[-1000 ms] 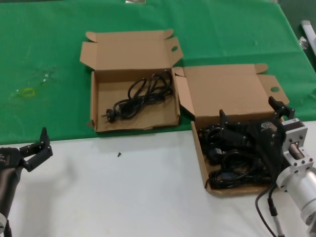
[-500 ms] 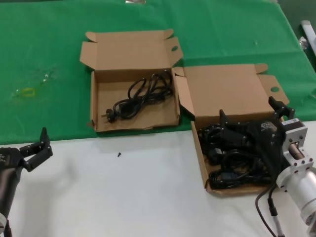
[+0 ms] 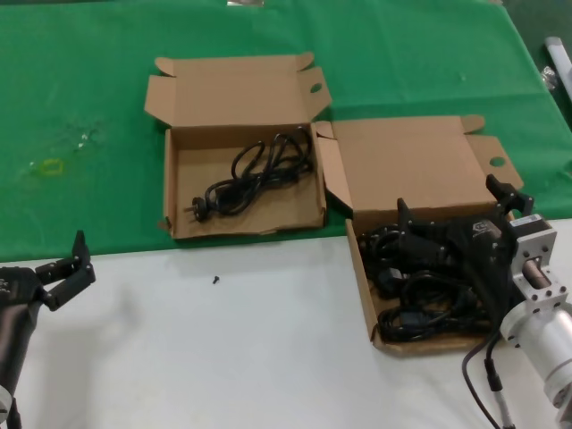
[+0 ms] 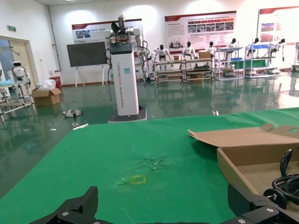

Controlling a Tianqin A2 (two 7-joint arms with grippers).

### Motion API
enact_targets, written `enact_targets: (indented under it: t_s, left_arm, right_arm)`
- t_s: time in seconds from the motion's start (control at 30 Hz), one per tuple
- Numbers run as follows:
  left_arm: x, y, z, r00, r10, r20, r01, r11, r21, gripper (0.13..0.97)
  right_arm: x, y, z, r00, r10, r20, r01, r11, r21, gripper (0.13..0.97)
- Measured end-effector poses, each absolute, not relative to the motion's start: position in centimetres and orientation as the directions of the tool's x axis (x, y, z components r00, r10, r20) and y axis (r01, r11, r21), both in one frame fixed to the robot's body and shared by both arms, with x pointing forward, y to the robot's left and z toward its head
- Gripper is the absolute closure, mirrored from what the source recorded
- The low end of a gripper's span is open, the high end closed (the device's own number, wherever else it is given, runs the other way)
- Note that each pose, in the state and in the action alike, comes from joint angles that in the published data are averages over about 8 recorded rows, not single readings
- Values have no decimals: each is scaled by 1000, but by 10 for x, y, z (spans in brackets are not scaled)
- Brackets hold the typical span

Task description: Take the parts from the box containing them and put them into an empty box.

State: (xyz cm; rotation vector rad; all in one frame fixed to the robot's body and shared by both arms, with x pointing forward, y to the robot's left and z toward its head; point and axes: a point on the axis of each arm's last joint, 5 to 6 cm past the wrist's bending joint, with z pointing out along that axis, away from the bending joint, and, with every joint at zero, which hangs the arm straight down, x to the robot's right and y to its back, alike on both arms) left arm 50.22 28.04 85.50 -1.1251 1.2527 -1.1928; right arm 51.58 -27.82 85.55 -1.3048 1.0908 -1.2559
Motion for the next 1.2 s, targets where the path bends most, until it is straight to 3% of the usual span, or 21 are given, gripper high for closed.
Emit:
enact_targets:
  t_s: [1.2]
  left_arm:
    - [502, 280, 855, -35, -997, -71, 22, 70, -997, 132]
  right_arm:
    - [516, -278, 855, 61, -992, 115, 25, -113, -993, 130]
